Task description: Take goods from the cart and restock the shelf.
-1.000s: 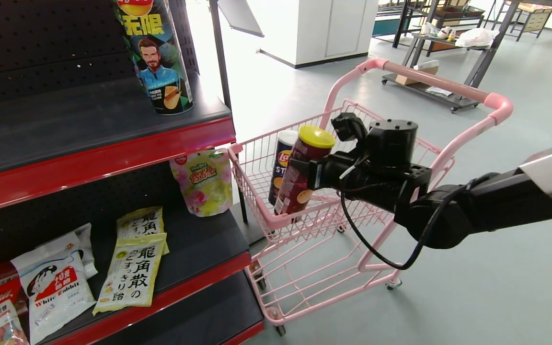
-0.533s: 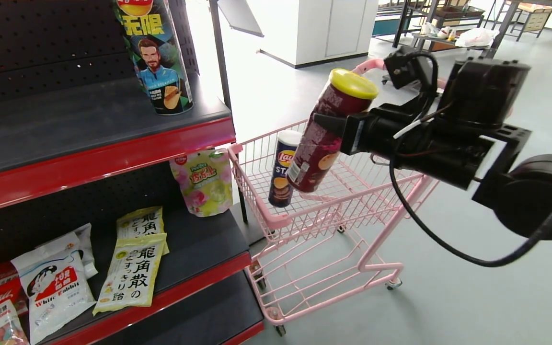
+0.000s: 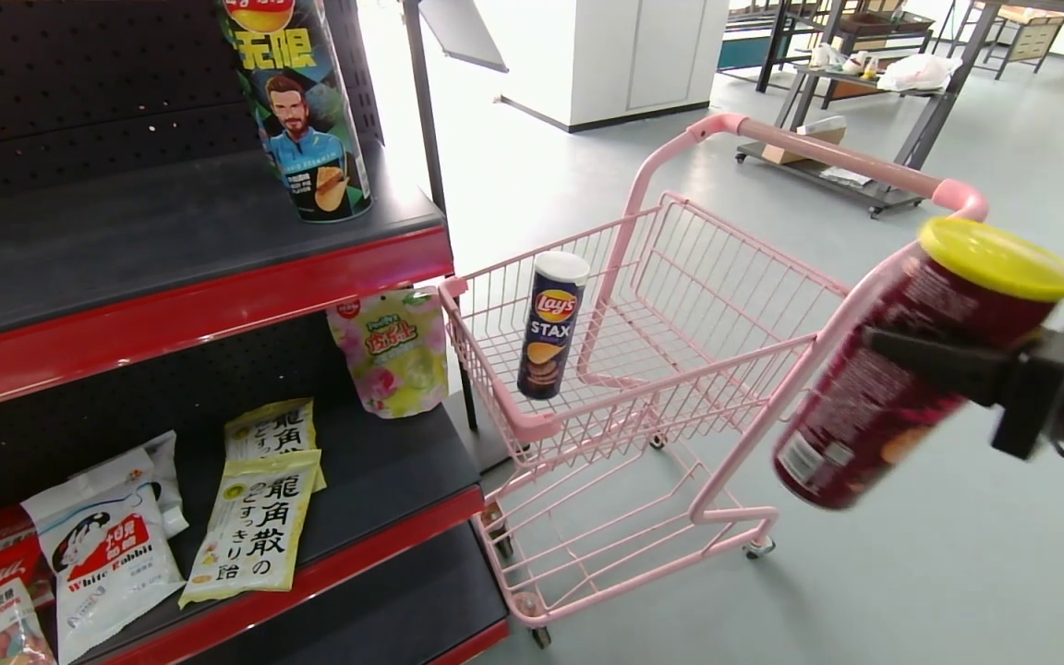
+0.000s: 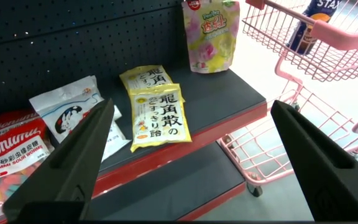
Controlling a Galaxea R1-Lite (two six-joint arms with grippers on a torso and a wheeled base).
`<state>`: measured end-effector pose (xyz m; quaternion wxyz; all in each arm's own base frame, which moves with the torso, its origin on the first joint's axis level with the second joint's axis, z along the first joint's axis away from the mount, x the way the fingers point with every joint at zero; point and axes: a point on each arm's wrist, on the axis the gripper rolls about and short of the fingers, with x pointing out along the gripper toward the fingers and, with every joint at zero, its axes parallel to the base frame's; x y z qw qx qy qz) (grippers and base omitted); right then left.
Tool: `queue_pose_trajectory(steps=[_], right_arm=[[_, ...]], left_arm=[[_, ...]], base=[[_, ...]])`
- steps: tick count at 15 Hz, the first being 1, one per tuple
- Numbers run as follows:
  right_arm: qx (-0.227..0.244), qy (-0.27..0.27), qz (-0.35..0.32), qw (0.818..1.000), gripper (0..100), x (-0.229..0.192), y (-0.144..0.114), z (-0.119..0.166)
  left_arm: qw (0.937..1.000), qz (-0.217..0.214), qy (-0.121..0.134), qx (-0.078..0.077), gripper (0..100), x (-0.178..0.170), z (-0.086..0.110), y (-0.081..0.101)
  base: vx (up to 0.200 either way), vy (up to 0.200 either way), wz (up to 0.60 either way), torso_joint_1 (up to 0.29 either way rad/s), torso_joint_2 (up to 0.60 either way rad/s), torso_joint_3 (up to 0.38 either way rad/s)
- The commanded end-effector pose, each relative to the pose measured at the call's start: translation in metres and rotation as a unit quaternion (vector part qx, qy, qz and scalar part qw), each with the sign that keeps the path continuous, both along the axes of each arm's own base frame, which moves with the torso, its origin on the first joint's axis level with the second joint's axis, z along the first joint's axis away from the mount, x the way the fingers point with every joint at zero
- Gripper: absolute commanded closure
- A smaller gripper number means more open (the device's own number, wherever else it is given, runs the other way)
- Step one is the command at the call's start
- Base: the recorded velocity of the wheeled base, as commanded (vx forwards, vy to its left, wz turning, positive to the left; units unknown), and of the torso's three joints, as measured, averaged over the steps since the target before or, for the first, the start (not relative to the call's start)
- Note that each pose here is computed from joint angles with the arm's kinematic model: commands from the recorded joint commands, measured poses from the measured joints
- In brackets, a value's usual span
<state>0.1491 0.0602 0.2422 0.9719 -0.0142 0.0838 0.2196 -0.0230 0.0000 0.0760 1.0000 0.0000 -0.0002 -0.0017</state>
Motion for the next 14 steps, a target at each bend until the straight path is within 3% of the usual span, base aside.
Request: queue_pose_trajectory(steps=[1, 8, 14], right_arm=[[-0.011, -0.003, -0.096, 0.995, 100, -0.067, -0.044, -0.029], [-0.023, 0.017, -0.119, 0.992, 100, -0.071, -0.048, -0.045], [-0.047, 0.006, -0.110, 0.993, 100, -0.066, -0.047, -0.039]], left_arm=[[1.0000, -0.001, 0.000, 0.000, 0, 0.000, 0.000, 0.000], [1.0000, -0.001, 0.001, 0.001, 0, 0.000, 0.000, 0.000], [1.0000, -0.001, 0.000, 0.001, 0, 0.000, 0.000, 0.000]], base=[[0.000, 0.000, 0.00, 0.000, 0.00, 0.000], [0.000, 0.000, 0.00, 0.000, 0.00, 0.000], [0.000, 0.000, 0.00, 0.089, -0.39, -0.293]])
